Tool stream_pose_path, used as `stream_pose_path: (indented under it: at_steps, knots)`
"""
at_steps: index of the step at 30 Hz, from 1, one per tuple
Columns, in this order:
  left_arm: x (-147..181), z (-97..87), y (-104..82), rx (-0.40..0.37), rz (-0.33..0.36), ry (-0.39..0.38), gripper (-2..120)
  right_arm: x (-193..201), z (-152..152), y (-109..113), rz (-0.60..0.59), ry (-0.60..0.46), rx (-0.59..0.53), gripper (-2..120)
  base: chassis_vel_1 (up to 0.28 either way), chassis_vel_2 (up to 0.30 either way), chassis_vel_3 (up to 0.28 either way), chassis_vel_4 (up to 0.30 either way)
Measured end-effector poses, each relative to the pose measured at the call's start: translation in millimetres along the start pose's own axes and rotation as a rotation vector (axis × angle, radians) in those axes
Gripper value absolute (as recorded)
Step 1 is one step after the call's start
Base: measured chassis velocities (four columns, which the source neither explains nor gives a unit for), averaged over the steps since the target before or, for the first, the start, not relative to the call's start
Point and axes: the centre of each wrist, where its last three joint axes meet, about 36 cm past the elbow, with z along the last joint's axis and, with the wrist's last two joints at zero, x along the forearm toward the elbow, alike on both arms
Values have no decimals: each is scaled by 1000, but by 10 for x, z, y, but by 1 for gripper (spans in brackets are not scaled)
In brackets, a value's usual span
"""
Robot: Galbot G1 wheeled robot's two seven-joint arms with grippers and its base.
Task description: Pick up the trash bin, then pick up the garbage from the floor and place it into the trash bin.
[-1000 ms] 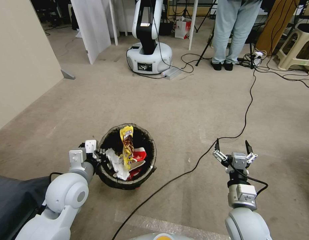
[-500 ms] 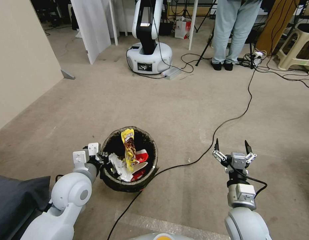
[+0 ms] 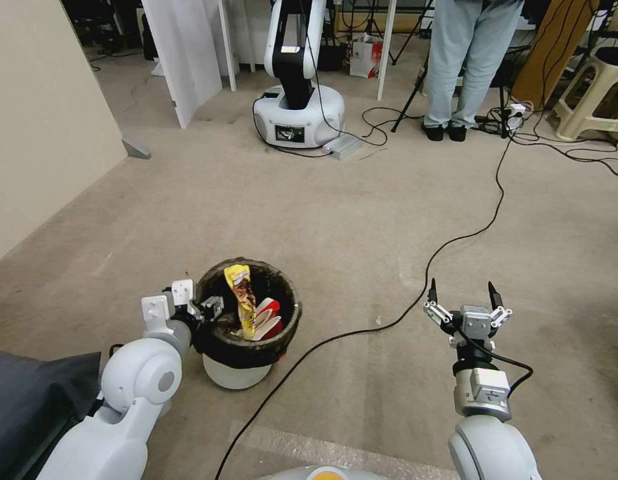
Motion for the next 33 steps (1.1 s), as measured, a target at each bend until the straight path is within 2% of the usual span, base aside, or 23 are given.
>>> stream_pose_path:
  at_steps: [1, 4, 5, 7, 12, 19, 22, 23, 25, 26, 29, 30, 32, 33]
  knots:
    - [0, 0, 0, 0, 0, 0, 75, 0, 0, 0, 0, 0, 0, 100, 0, 0, 0, 0]
    - [40, -79, 18, -40, -24, -50, 90, -24, -3, -1, 3, -4, -1, 100, 0, 0, 0, 0]
    - [40, -79, 18, -40, -24, -50, 90, -24, -3, -1, 3, -4, -1, 100, 0, 0, 0, 0]
    - [73, -114, 23, -59, -35, -74, 98, -24, 3, 0, 3, -2, -1, 100, 0, 0, 0, 0]
    - [121, -145, 17, -79, -43, -99, 100, -13, 10, 1, 4, 2, 0, 100, 0, 0, 0, 0]
    - [296, -252, -30, -119, -56, -174, 100, -10, 7, -9, 5, 1, 2, 100, 0, 0, 0, 0]
    - [495, -352, -71, -152, -75, -251, 100, -19, -30, -32, 12, -9, 0, 100, 0, 0, 0, 0]
    - [495, -352, -71, -152, -75, -251, 100, -19, -30, -32, 12, -9, 0, 100, 0, 0, 0, 0]
    - [589, -312, -107, -160, -79, -325, 100, -26, -41, -42, 21, -14, -3, 100, 0, 0, 0, 0]
    - [589, -312, -107, -160, -79, -325, 100, -26, -41, -42, 21, -14, -3, 100, 0, 0, 0, 0]
    - [632, -152, -130, -185, -96, -426, 100, -28, -58, -46, 35, -29, -14, 100, 0, 0, 0, 0]
    - [632, -152, -130, -185, -96, -426, 100, -28, -58, -46, 35, -29, -14, 100, 0, 0, 0, 0]
    - [588, -7, -131, -182, -96, -512, 100, -22, -75, -46, 39, -37, -23, 100, 0, 0, 0, 0]
    - [588, -7, -131, -182, -96, -512, 100, -22, -75, -46, 39, -37, -23, 100, 0, 0, 0, 0]
